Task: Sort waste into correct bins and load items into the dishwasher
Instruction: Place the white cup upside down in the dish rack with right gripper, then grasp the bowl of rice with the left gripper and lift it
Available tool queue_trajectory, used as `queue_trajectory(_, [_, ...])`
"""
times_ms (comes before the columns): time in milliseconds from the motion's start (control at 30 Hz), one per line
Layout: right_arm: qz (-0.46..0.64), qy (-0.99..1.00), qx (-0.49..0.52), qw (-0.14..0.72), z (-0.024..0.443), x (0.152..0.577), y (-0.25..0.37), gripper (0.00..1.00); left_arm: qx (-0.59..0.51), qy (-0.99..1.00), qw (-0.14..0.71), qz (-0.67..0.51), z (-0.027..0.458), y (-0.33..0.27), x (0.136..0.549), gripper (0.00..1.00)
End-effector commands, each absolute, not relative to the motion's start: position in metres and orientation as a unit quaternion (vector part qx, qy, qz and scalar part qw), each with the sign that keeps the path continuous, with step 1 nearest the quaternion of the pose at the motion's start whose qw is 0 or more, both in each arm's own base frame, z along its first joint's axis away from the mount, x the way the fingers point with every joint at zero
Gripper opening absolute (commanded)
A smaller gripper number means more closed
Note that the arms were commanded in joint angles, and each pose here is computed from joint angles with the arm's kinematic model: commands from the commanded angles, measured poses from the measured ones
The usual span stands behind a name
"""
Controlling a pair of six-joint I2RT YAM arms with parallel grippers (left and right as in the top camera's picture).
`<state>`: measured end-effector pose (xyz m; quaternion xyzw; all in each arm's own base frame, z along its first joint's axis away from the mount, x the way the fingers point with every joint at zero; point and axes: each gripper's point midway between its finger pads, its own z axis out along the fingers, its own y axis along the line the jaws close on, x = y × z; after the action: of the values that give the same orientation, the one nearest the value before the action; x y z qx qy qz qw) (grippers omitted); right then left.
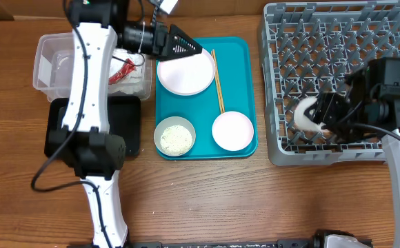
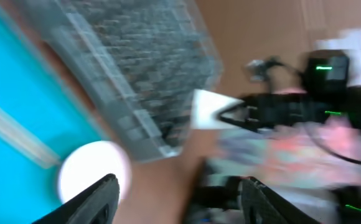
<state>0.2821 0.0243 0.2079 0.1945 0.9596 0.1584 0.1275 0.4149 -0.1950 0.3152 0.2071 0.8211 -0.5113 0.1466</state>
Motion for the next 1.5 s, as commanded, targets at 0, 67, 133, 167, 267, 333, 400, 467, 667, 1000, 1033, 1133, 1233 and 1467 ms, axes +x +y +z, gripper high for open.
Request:
queue_trajectory(0, [0.118, 0.967, 0.199, 0.111, 0.201, 0.281, 0.021, 0.51, 0.18, 0.903, 0.225, -0.319, 0.338, -0.16, 0.412, 0.68])
queue_trajectory(67, [0.108, 0.971, 0.196, 0.09, 0.191, 0.281, 0.025, 0.52, 0.159, 0.922, 0.245, -0.254, 0.34, -0.145, 0.414, 0.7])
queue_trajectory(133, [0.096, 0.973, 0.196, 0.073, 0.181, 0.284, 0.028, 0.51, 0.148, 0.932, 0.255, -0.213, 0.342, -0.137, 0.414, 0.71])
queue_trajectory(167, [0.091, 0.975, 0.193, 0.063, 0.175, 0.285, 0.031, 0.52, 0.147, 0.934, 0.255, -0.202, 0.341, -0.135, 0.413, 0.71])
queue_trajectory(267, [0.075, 0.978, 0.191, 0.031, 0.159, 0.285, 0.037, 0.52, 0.15, 0.94, 0.245, -0.186, 0.335, -0.136, 0.411, 0.71])
queue_trajectory(333, [0.046, 0.978, 0.201, 0.008, 0.146, 0.284, 0.035, 0.52, 0.151, 0.944, 0.238, -0.173, 0.329, -0.137, 0.41, 0.71])
queue_trajectory(400, [0.033, 0.979, 0.203, -0.005, 0.136, 0.287, 0.035, 0.51, 0.147, 0.947, 0.235, -0.161, 0.325, -0.135, 0.412, 0.71])
queue_trajectory(467, [0.03, 0.979, 0.203, -0.013, 0.13, 0.288, 0.035, 0.51, 0.147, 0.948, 0.235, -0.158, 0.325, -0.135, 0.413, 0.71])
queue_trajectory(667, [0.028, 0.979, 0.202, -0.02, 0.124, 0.29, 0.036, 0.85, 0.147, 0.949, 0.232, -0.155, 0.324, -0.134, 0.412, 0.72])
queue_trajectory(1000, [0.042, 0.979, 0.197, 0.029, 0.153, 0.314, 0.037, 0.88, 0.101, 0.96, 0.226, -0.13, 0.32, -0.142, 0.409, 0.67])
queue_trajectory(1033, [0.044, 0.979, 0.195, 0.036, 0.159, 0.318, 0.037, 0.89, 0.094, 0.962, 0.226, -0.125, 0.32, -0.145, 0.408, 0.65])
queue_trajectory(1133, [0.046, 0.98, 0.184, 0.067, 0.183, 0.329, 0.035, 0.89, 0.096, 0.963, 0.215, -0.129, 0.316, -0.169, 0.398, 0.62])
queue_trajectory(1233, [0.031, 0.978, 0.19, 0.085, 0.195, 0.334, 0.026, 0.92, 0.099, 0.973, 0.187, -0.093, 0.296, -0.186, 0.387, 0.61])
queue_trajectory(1467, [0.02, 0.977, 0.196, 0.083, 0.196, 0.332, 0.01, 0.95, 0.012, 0.996, 0.075, 0.036, 0.207, -0.177, 0.363, 0.46])
